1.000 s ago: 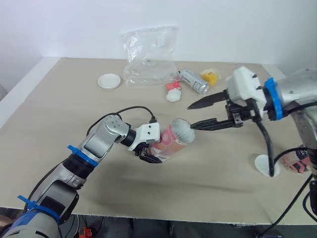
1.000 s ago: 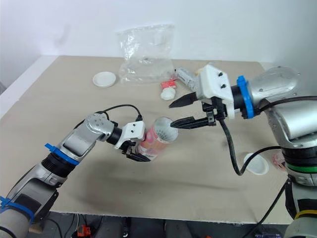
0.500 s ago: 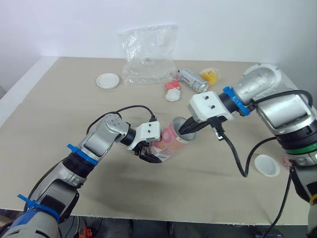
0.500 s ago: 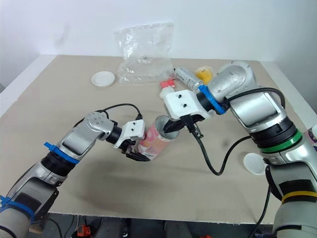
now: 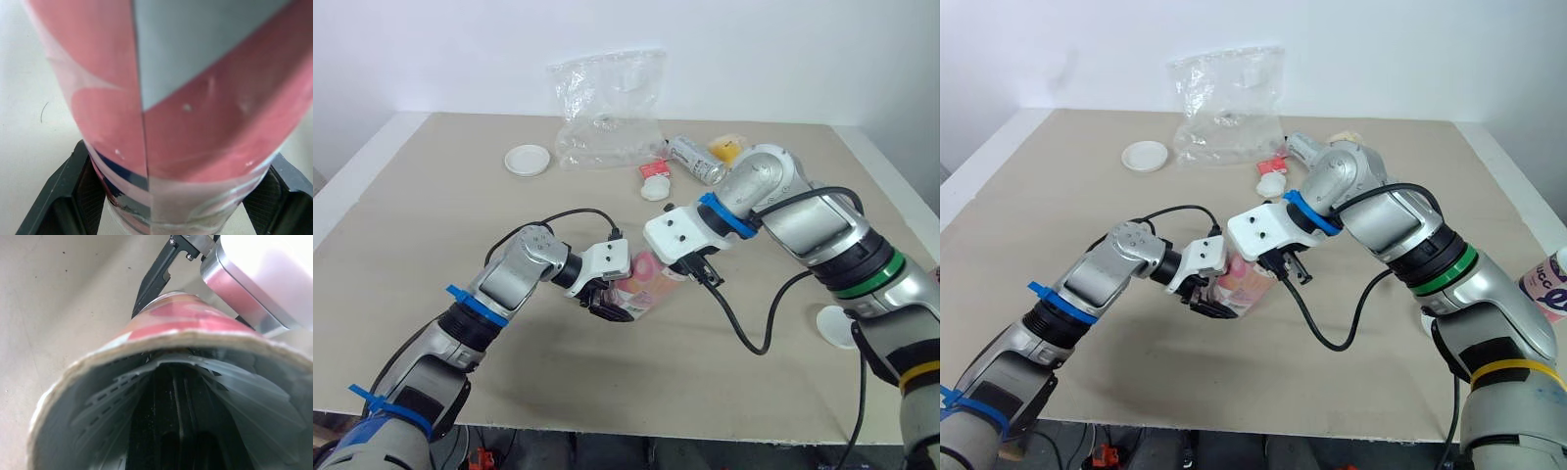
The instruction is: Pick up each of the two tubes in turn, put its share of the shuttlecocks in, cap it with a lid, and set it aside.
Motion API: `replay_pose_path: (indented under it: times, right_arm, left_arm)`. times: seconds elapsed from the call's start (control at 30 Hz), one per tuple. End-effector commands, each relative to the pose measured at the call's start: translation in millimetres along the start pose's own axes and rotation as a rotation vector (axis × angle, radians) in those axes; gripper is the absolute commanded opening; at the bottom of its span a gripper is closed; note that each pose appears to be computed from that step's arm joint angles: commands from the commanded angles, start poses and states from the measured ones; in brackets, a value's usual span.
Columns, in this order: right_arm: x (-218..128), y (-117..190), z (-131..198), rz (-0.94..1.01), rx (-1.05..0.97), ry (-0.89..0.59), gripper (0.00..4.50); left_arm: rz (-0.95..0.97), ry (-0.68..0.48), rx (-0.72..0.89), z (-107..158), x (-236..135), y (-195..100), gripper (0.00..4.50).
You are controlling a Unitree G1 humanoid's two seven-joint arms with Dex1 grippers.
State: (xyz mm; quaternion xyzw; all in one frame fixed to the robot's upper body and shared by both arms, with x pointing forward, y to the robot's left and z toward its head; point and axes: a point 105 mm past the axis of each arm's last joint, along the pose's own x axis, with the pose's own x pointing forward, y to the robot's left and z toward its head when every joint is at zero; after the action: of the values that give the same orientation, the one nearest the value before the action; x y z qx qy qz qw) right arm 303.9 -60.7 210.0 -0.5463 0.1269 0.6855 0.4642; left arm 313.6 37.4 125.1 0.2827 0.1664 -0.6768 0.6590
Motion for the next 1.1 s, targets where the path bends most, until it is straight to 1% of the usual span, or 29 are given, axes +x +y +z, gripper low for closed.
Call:
replay_pose_path:
  times: [0.03,0.1,0.37,0.5,0.57,0.7,0.8,0.9,0.97,1.03,1.1]
  right_arm:
    - [10.8,5.4,3.1,0.078,-0.018,-0.001,0.04]
    - [9.7,4.0,6.5,0.072,-0.022,-0.018,0.04]
    - [-28.0,-2.0,23.2,-0.029,-0.010,-0.134,0.04]
    - [-49.8,-1.9,31.1,-0.082,0.035,-0.227,0.04]
    - [-63.7,-3.0,31.3,-0.132,0.074,-0.279,0.04]
    - [-80.8,-1.5,28.5,-0.206,0.154,-0.362,0.04]
    - [-96.6,-2.2,19.8,-0.325,0.236,-0.426,0.04]
    - [-115.1,0.1,-1.4,-0.551,0.411,-0.550,0.04]
    - [-118.3,7.3,-14.2,-0.662,0.528,-0.617,0.04]
    - [-115.4,16.3,-26.8,-0.744,0.624,-0.621,0.04]
    - [-111.2,28.3,-40.0,-0.824,0.723,-0.598,0.04]
  left_arm:
    - [-0.015,0.000,0.012,1.7,6.7,-3.9,3.41]
    - [-0.007,-0.005,0.011,1.0,7.2,-2.8,3.41]
    - [0.050,-0.008,0.008,-15.6,5.8,4.5,3.41]
    - [0.072,-0.017,0.014,-22.5,5.6,8.9,3.41]
    - [0.086,-0.024,0.017,-26.6,5.9,11.2,3.41]
    - [0.111,-0.048,0.021,-30.4,6.9,14.6,3.41]
    - [0.135,-0.098,0.005,-30.7,8.0,16.0,3.41]
    - [0.165,-0.248,-0.094,-23.2,13.9,13.9,3.41]
    - [0.186,-0.325,-0.150,-19.3,19.9,10.6,3.41]
    - [0.190,-0.362,-0.179,-17.9,26.2,4.9,3.41]
    - [0.191,-0.368,-0.178,-18.4,34.1,-1.7,3.41]
